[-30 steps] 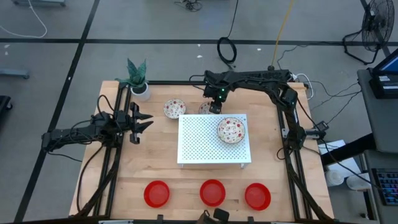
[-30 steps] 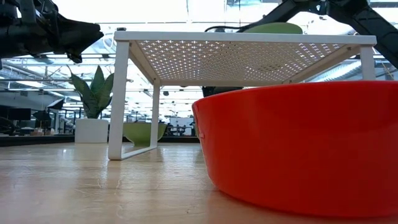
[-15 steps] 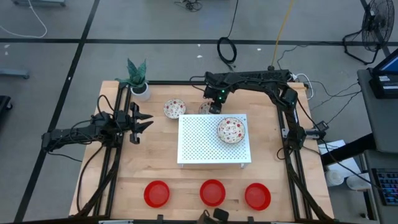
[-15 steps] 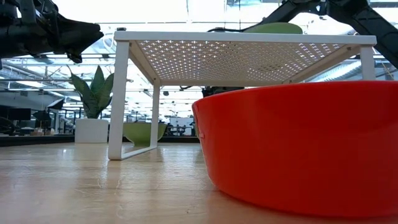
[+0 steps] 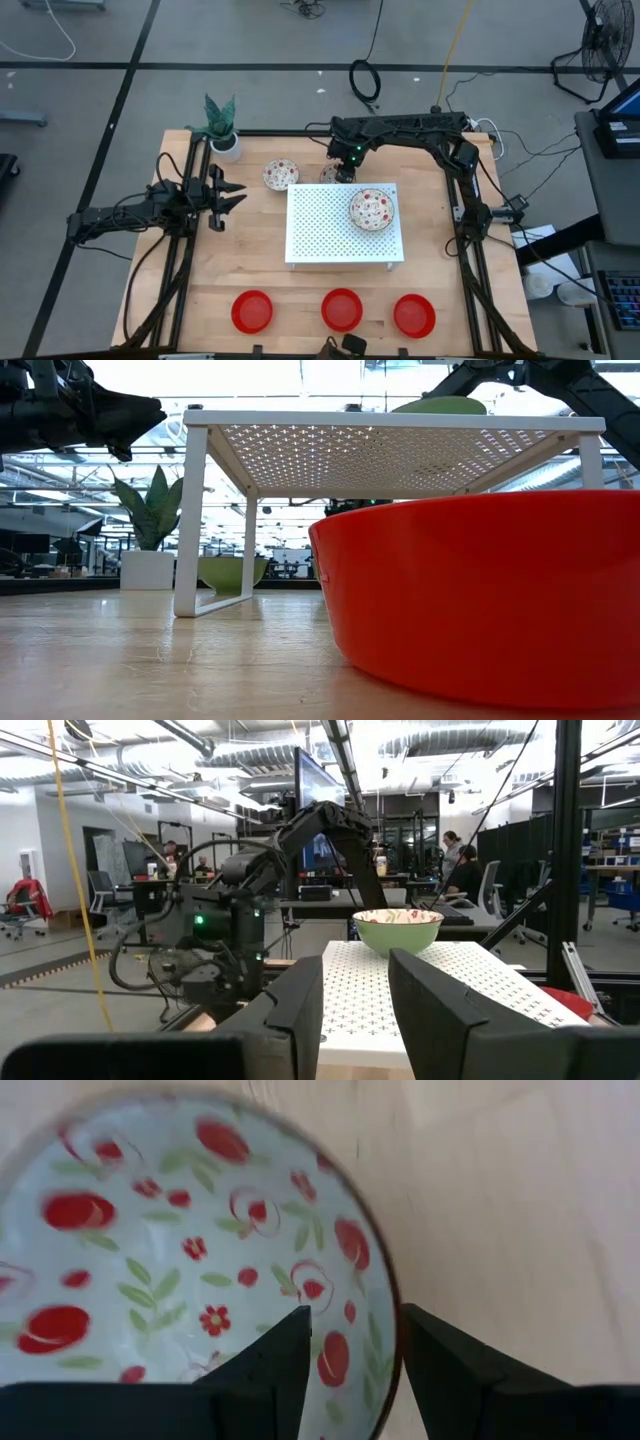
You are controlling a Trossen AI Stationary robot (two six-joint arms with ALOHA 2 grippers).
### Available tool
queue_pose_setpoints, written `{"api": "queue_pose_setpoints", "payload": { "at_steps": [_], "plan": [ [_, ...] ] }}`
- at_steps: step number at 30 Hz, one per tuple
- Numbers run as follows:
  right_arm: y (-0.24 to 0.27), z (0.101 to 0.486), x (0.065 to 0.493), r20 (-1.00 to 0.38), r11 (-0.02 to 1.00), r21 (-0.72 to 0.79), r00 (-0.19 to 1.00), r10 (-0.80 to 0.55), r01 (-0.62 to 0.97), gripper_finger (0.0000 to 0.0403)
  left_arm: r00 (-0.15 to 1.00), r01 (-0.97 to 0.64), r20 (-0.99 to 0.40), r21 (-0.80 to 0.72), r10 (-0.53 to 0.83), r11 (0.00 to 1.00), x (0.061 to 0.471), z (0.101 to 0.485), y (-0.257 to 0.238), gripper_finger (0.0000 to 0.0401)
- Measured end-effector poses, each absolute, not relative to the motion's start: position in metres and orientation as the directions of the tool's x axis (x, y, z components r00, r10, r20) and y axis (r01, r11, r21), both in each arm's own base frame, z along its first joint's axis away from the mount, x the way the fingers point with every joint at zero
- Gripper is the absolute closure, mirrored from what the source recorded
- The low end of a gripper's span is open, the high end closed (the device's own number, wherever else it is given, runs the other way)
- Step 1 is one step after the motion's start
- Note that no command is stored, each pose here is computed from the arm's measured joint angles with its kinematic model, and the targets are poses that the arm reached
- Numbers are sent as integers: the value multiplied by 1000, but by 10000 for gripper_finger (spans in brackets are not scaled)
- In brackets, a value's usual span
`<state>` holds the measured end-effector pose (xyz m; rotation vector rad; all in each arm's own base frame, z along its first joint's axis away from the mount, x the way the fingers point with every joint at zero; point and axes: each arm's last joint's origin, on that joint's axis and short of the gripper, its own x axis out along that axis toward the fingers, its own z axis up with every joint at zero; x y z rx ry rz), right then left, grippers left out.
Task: Pick & Place Mini bowls
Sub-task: Stack the right white patterned bowl on top of the white patterned bowl on the shelf
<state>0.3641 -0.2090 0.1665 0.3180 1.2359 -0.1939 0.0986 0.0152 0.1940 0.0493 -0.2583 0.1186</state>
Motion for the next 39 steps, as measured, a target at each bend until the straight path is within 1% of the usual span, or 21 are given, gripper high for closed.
{"api": "queue_pose_setpoints", "payload": {
  "at_steps": [5, 32, 39],
  "plan": [
    [-208, 161, 363, -947, 940, 131, 321, 25, 315, 261, 960, -123, 258, 33, 111, 992, 99, 194, 15, 281],
    [-209, 161, 364, -942, 925, 140, 334, 15, 352, 261, 960, -123, 256, 34, 111, 992, 99, 194, 15, 281],
    [-209, 167, 364, -937, 923, 140, 350, 5, 359, 261, 960, -123, 256, 34, 111, 992, 99, 194, 15, 281]
  ]
}}
